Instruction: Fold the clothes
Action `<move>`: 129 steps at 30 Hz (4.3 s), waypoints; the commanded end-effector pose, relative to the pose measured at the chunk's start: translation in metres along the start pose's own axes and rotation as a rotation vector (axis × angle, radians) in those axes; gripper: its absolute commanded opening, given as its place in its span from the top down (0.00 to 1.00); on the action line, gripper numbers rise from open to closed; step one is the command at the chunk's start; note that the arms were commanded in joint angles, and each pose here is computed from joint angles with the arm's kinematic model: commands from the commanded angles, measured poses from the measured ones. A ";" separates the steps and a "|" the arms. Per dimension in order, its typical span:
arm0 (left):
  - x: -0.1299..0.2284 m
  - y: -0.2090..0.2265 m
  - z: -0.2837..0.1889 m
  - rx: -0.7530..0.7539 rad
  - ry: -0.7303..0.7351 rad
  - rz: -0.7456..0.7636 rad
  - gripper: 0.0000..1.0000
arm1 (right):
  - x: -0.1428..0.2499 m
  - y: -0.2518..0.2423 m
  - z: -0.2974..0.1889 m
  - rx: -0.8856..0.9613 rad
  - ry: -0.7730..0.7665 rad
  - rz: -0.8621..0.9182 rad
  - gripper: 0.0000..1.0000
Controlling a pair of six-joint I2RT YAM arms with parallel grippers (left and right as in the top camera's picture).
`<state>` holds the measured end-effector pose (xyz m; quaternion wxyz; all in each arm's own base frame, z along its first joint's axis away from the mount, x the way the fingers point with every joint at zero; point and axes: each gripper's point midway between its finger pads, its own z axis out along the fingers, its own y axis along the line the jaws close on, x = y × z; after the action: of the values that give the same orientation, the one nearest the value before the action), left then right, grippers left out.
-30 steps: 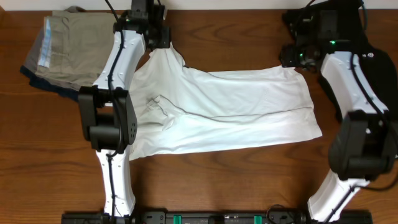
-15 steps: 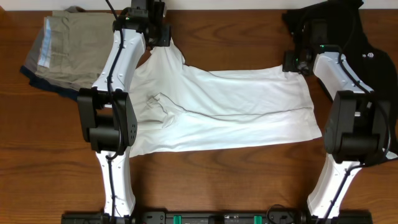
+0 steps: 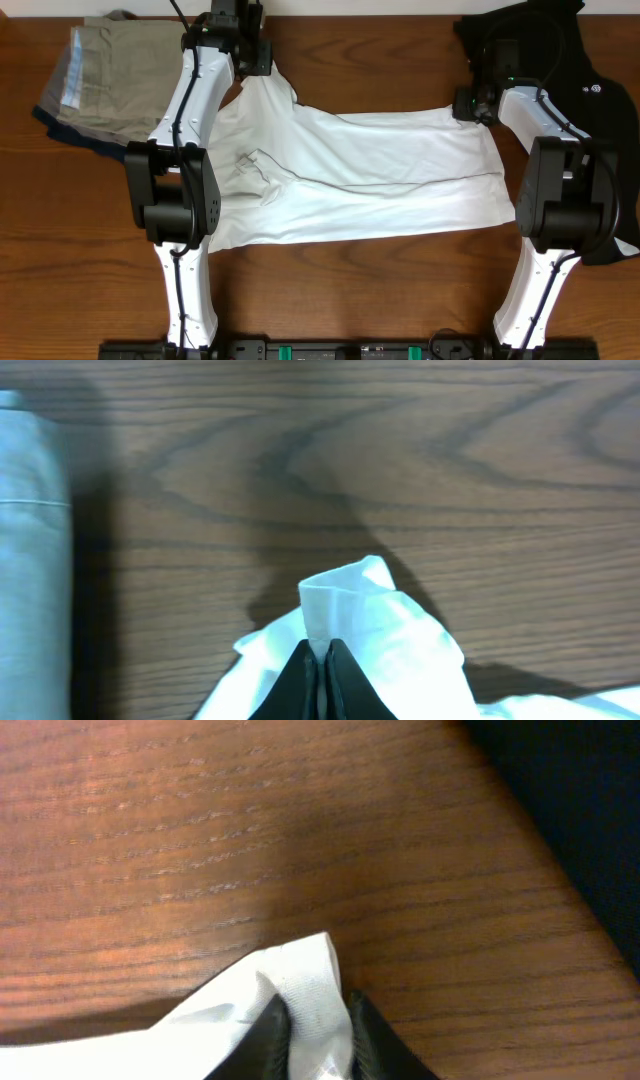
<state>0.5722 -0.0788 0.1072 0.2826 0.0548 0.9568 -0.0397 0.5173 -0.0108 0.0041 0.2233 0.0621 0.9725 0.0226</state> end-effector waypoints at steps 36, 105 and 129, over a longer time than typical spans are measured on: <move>0.080 0.025 -0.092 -0.123 0.356 -0.023 0.94 | 0.022 -0.019 -0.111 -0.090 0.379 0.009 0.99; 0.122 0.037 -0.183 -0.291 0.177 -0.280 0.02 | 0.053 0.006 -0.121 -0.162 0.505 -0.044 0.98; 0.120 0.001 -0.147 -0.082 0.223 -0.150 0.02 | 0.120 -0.035 -0.097 -0.046 0.694 -0.013 0.21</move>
<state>0.3916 -0.0340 0.1714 0.1817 -0.0725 0.9804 0.0230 0.3509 -0.0284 0.0302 -0.1438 0.0399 0.9868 0.0626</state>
